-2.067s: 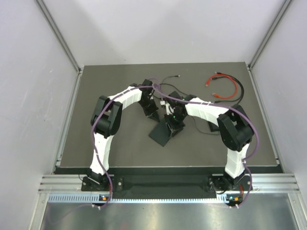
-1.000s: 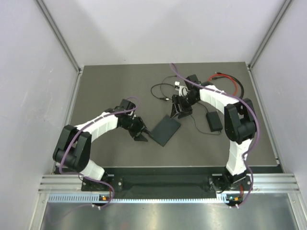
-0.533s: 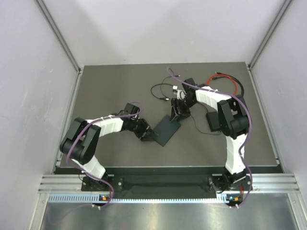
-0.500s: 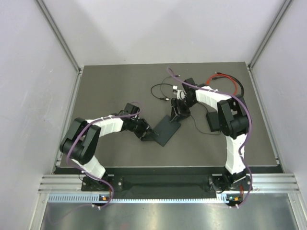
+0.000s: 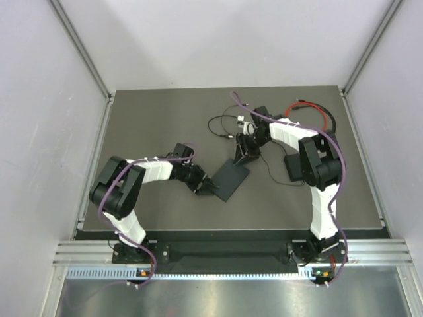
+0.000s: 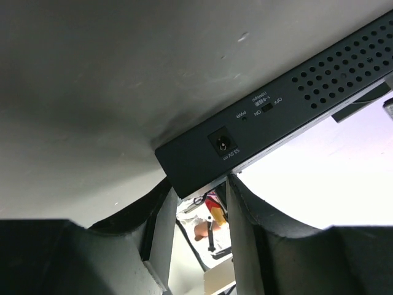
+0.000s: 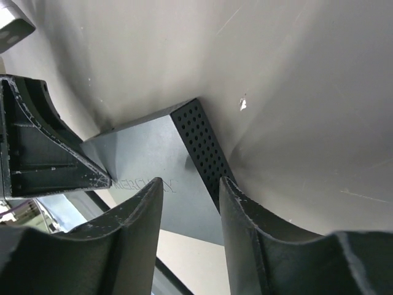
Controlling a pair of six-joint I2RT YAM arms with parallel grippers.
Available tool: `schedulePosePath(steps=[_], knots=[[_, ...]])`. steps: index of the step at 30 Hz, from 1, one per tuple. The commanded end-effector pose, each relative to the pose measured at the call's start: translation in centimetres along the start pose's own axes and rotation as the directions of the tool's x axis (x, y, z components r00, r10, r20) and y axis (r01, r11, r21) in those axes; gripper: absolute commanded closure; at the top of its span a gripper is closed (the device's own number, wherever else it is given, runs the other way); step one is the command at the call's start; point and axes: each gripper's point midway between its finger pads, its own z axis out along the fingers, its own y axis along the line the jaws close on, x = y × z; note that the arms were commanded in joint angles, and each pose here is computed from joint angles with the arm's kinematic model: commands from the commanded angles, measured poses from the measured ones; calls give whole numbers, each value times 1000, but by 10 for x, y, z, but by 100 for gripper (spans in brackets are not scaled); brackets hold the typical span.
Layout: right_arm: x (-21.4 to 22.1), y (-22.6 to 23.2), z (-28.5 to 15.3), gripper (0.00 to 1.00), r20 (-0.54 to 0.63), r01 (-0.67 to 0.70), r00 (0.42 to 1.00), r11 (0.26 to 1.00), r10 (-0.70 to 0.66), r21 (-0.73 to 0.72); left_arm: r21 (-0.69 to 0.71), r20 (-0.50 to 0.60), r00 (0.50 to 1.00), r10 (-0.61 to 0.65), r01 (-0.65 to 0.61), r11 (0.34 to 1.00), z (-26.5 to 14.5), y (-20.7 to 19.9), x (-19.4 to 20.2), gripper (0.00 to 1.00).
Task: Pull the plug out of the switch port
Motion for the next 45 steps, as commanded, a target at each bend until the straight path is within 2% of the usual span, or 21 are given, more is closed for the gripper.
schedulePosePath(steps=[1,10,14,16,18,23,28,32,35,45], knots=[[-1,7,2,59,10,10,1000,999,-9,-47,-34,46,998,31,-29,999,7,3,-12,58],[21,10,3,67,-7,-34,999,997,33,-71,-99,98,993,63,-54,994,3,-1,-40,59],[25,15,2,70,3,-43,999,996,43,-81,-89,141,985,95,-83,993,-4,-18,-63,59],[25,19,2,77,9,-46,999,995,47,-87,-90,141,985,94,-82,993,-3,-20,-72,60],[24,22,2,78,11,-52,999,994,53,-91,-79,149,983,105,-94,992,-5,-32,-82,60],[19,25,7,78,11,-78,997,990,80,-114,-62,166,975,147,-139,988,-11,-62,-110,61],[9,35,7,78,18,-94,995,986,97,-139,-75,160,976,144,-134,988,-9,-70,-128,61],[7,35,9,78,9,-90,996,986,93,-142,-109,162,969,188,-171,979,-2,-78,-145,62],[8,32,13,78,1,-94,996,987,95,-134,-95,129,976,174,-162,982,3,-84,-145,63],[-12,28,5,78,31,-72,997,993,75,-96,-57,154,976,156,-149,987,-1,-95,-146,64]])
